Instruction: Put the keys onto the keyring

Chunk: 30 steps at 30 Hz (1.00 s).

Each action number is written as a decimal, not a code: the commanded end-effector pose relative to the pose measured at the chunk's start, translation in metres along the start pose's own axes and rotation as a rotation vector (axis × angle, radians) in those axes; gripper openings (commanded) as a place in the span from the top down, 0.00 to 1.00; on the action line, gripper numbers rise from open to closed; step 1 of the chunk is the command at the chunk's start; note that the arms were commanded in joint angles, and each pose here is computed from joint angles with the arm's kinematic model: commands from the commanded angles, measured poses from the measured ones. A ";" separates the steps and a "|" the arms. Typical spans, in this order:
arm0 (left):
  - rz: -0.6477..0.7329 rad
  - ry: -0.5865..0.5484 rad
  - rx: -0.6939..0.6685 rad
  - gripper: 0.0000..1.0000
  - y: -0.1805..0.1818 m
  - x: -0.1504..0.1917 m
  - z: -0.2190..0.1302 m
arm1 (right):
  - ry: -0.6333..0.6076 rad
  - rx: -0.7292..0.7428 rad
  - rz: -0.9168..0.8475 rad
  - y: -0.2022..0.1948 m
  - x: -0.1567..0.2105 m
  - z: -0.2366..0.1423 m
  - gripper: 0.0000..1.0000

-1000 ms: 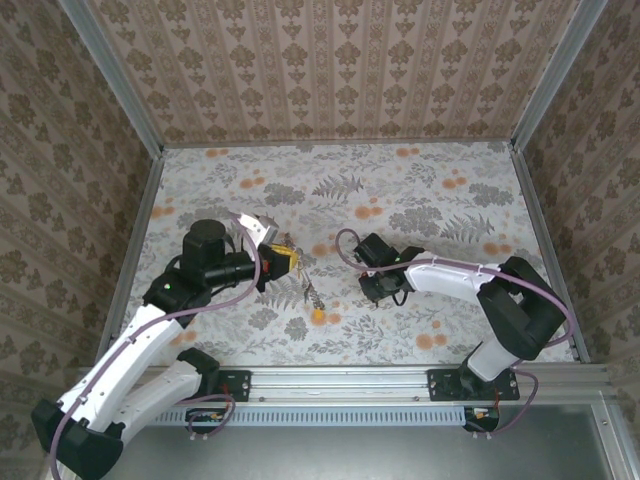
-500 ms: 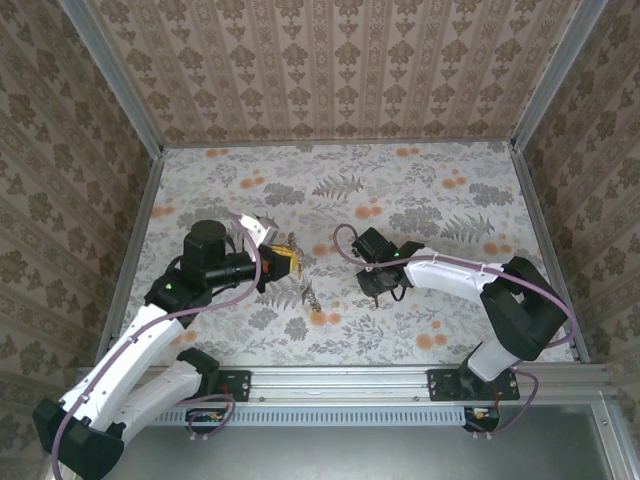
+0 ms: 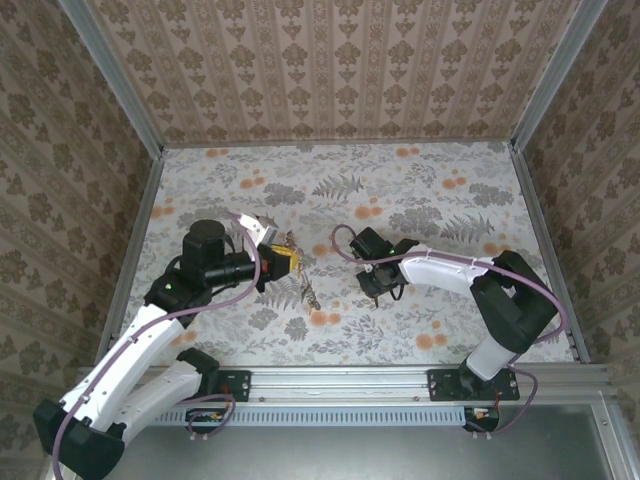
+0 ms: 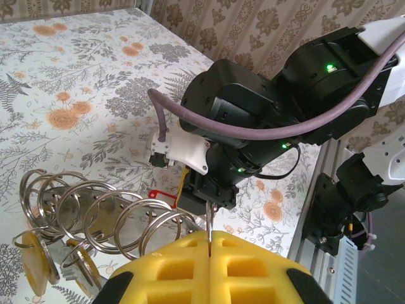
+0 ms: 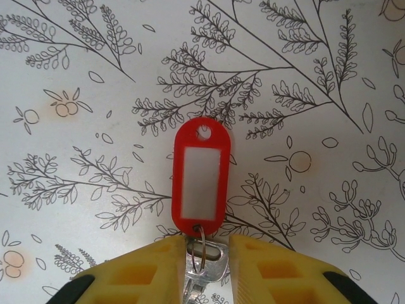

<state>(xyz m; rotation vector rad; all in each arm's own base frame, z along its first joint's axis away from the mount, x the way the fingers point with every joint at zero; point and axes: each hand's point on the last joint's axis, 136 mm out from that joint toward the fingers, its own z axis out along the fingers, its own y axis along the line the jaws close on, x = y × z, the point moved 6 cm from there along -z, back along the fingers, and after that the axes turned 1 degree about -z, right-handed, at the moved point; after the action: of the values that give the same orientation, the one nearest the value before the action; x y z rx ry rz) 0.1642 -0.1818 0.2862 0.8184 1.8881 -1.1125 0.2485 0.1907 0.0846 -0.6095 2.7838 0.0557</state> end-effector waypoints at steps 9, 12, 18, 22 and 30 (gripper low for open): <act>0.032 -0.056 0.028 1.00 -0.006 -0.009 -0.005 | 0.035 -0.029 -0.004 0.001 -0.004 0.003 0.80; 0.035 -0.056 0.028 1.00 -0.007 -0.009 -0.006 | 0.039 -0.032 -0.002 0.001 -0.003 0.004 0.84; 0.036 -0.055 0.021 1.00 -0.007 -0.009 -0.007 | 0.039 -0.035 0.005 0.000 -0.002 0.003 0.89; 0.039 -0.059 0.018 1.00 -0.008 -0.009 -0.008 | 0.025 -0.035 0.008 -0.001 -0.003 -0.001 0.93; 0.049 -0.059 0.025 1.00 -0.012 -0.011 -0.011 | -0.141 -0.115 -0.030 0.002 -0.009 -0.043 1.00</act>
<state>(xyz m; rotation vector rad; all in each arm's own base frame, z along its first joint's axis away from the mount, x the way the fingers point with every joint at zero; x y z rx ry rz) 0.1615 -0.1803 0.2900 0.8203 1.8640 -1.1123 0.2499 0.1921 0.1023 -0.6166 2.7418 0.1504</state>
